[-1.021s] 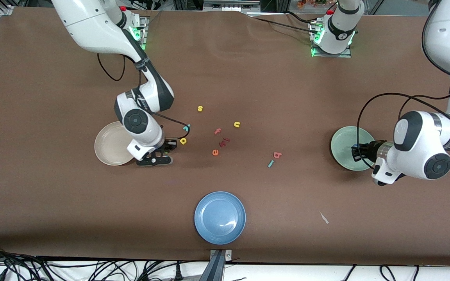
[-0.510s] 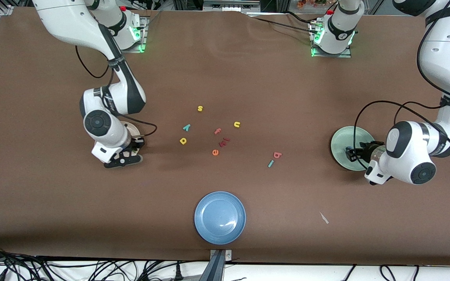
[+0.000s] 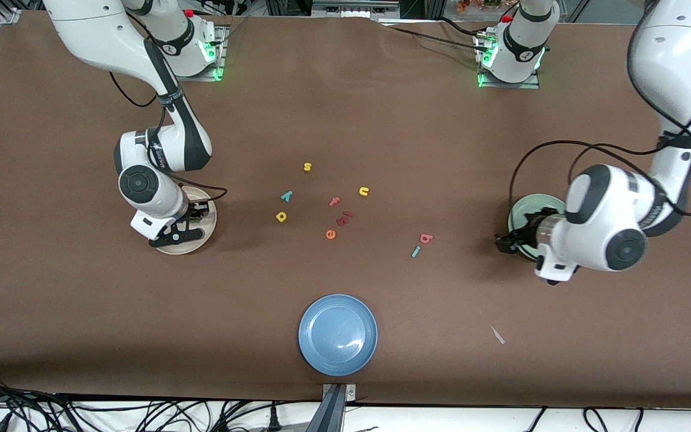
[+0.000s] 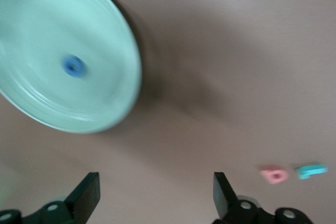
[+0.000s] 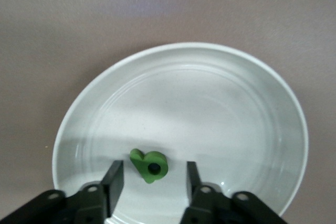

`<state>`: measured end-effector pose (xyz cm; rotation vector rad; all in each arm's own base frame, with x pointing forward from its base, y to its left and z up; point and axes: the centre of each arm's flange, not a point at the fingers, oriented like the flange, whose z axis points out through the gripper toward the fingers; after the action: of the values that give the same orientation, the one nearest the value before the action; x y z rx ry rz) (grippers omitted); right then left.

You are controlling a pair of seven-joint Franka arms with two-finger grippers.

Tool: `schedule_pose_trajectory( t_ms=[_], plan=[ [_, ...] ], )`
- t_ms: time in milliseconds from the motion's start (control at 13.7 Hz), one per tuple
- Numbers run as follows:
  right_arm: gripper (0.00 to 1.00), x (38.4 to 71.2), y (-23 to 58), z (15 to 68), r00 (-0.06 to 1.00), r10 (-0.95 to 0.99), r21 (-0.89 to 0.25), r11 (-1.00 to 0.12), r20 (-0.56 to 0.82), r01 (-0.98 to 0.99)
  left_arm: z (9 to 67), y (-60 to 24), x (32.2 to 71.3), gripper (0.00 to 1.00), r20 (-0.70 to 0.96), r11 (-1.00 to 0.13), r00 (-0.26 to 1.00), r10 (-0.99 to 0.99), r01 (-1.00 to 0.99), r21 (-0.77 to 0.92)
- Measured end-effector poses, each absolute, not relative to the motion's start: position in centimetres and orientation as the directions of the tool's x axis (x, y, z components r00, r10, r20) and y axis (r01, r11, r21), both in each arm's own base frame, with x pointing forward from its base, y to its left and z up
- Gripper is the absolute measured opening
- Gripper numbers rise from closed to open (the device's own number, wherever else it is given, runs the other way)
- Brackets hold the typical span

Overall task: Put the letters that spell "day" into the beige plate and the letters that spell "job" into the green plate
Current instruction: 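Drop green b on the beige plate while the left gripper drops blue o, then grasp yellow a with the right gripper while the left gripper grasps pink b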

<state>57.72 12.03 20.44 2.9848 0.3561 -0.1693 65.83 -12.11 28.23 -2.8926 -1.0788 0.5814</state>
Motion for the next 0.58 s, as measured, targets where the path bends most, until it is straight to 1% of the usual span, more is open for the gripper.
schedule_pose_trajectory(
  t_ms=[73,146,292,438,583],
  plan=[
    [0.71,57.9,12.2,21.4,0.967,0.227,0.113,-0.964,-0.116,0.24,27.8,-14.7,65.8,0.95,-0.305,-0.712,0.657,0.69,0.692,-0.119],
    [0.82,58.1,12.6,22.7,0.968,0.225,0.107,-0.966,-0.11,0.237,27.1,-17.0,65.7,0.94,-0.274,-0.648,0.604,0.748,0.754,-0.105],
    [1.0,58.5,14.5,25.5,0.974,0.201,0.078,-0.975,-0.104,0.209,25.2,-20.6,65.0,0.95,-0.242,-0.522,0.491,0.837,0.849,-0.081],
    [1.0,58.7,17.5,27.5,0.987,0.135,0.045,-0.989,-0.09,0.14,23.5,-22.7,63.9,0.94,-0.212,-0.432,0.407,0.889,0.898,-0.086],
    [1.0,58.2,21.4,28.1,0.996,0.04,0.028,-0.999,-0.075,0.042,21.9,-24.4,62.7,0.94,-0.158,-0.355,0.341,0.927,0.932,-0.068]
  ],
)
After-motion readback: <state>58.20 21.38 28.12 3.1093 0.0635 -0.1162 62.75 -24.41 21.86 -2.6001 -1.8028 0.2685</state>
